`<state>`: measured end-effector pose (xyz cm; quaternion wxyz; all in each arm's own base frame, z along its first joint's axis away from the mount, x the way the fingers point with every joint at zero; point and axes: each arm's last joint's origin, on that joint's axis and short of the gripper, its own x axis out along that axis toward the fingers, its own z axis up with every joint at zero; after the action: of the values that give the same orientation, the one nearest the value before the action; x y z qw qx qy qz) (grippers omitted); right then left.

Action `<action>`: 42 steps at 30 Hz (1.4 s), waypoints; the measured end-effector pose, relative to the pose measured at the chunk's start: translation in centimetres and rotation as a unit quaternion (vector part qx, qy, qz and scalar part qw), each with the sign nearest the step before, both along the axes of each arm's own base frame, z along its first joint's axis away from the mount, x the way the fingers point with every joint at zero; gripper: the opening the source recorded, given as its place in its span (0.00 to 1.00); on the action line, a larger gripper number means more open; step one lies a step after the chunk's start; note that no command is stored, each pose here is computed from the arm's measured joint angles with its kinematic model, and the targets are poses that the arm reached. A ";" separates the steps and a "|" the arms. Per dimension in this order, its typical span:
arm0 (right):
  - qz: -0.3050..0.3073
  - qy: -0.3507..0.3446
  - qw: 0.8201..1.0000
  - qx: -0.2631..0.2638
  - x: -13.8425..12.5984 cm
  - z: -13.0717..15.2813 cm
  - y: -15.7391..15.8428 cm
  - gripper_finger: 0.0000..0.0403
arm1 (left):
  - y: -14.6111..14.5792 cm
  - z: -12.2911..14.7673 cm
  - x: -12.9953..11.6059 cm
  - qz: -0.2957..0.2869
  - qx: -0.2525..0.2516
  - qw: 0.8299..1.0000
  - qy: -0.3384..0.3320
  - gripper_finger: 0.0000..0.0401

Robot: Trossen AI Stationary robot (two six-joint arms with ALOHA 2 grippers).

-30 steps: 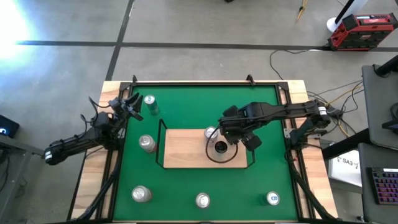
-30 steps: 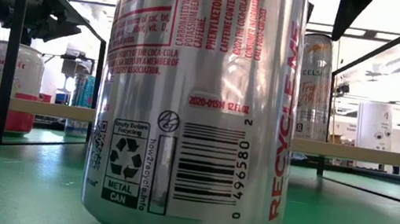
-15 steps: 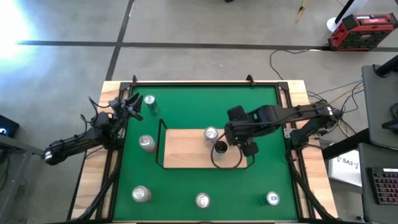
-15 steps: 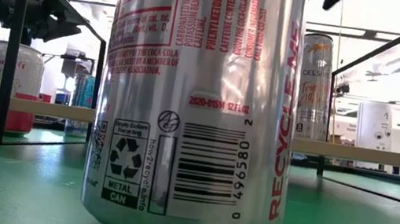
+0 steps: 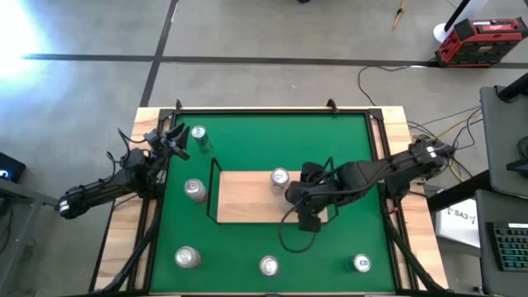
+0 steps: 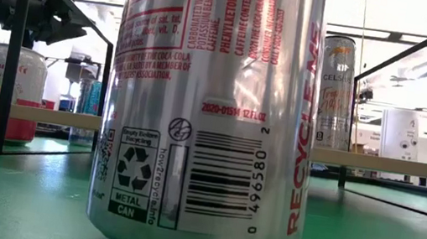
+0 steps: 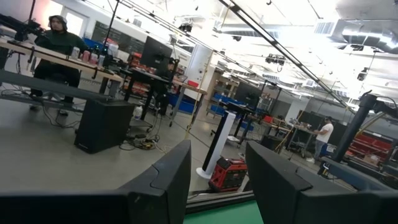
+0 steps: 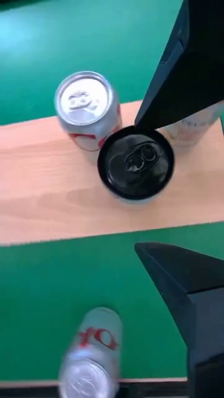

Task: Place canned beverage on shelf
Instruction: Adjust the white-yellow soda can on the shelf and align with the other white-yellow soda can

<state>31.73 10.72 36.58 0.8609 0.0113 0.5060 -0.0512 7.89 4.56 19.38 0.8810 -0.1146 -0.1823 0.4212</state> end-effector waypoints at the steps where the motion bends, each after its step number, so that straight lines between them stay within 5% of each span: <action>1: -0.013 0.003 1.000 0.005 0.2 -0.3 0.0 0.75 | 0.0 0.0 0.0 0.000 0.000 1.000 0.000 0.34; 10: -0.042 0.016 0.999 0.011 0.6 -0.8 0.2 0.75 | 0.0 0.0 0.0 0.000 0.000 1.000 0.000 0.34; 17: 0.010 0.027 0.999 -0.029 0.5 -0.8 0.0 0.75 | 0.0 0.0 0.0 0.000 0.000 1.000 0.000 0.34; 42: 0.013 0.073 0.996 -0.041 2.2 -3.0 -1.4 0.75 | 0.0 0.0 0.0 0.000 0.000 1.000 0.000 0.34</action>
<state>33.92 9.35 33.62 0.8221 -0.0340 0.5651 -0.0613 7.89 4.56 19.38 0.8811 -0.1145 -0.1821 0.4211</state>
